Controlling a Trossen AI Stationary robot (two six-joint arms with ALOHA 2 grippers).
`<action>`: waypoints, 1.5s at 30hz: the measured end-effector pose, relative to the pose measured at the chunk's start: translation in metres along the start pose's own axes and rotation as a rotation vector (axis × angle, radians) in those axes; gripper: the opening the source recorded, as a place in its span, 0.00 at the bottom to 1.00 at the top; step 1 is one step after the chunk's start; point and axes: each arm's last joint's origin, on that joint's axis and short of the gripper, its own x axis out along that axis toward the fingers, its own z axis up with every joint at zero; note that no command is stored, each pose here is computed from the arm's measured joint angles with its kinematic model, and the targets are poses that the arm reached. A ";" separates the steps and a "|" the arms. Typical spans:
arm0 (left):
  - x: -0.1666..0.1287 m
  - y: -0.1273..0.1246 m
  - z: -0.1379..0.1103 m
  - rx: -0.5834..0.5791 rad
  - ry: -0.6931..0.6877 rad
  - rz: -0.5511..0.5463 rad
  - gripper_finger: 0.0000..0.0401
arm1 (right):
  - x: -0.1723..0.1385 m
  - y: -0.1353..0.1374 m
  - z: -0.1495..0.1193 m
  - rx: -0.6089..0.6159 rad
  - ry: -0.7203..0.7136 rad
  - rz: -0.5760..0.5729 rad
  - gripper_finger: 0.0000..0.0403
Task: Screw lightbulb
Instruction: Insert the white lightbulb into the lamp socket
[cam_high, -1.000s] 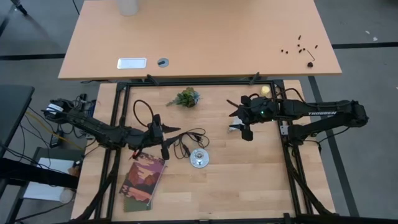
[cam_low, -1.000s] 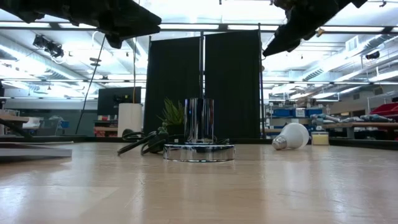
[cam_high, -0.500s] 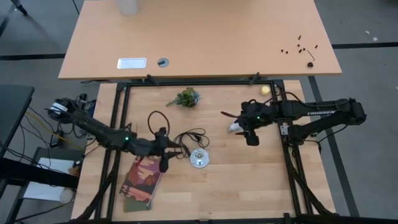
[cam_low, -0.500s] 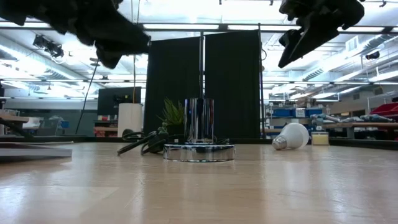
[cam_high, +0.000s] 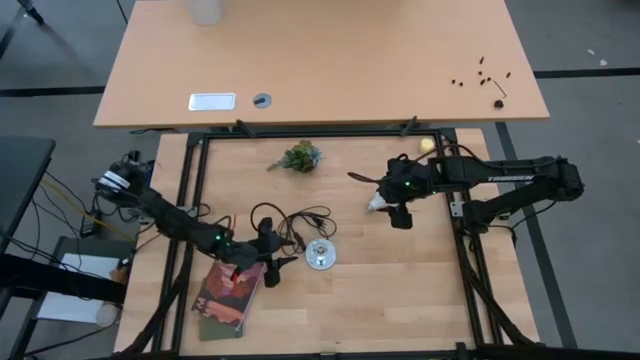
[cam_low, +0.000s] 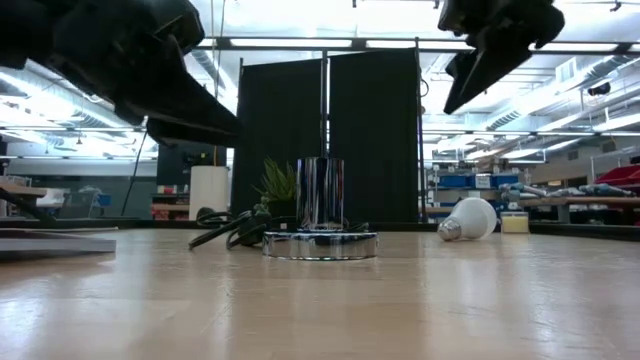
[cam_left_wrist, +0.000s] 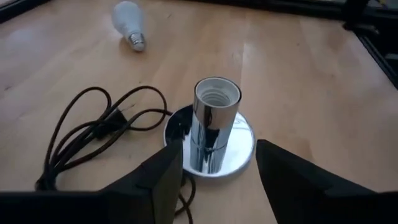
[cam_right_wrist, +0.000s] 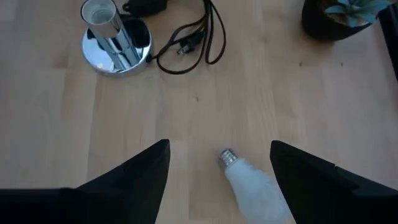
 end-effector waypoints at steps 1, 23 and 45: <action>0.003 -0.001 -0.002 -0.001 -0.006 0.009 0.52 | 0.000 0.000 0.002 -0.004 0.020 -0.003 0.71; 0.044 -0.003 -0.033 0.082 -0.129 0.148 0.57 | 0.006 -0.005 0.000 -0.051 0.074 -0.052 0.73; 0.100 -0.001 -0.034 0.208 -0.076 0.170 0.72 | 0.036 -0.036 -0.016 -0.124 0.249 -0.061 0.78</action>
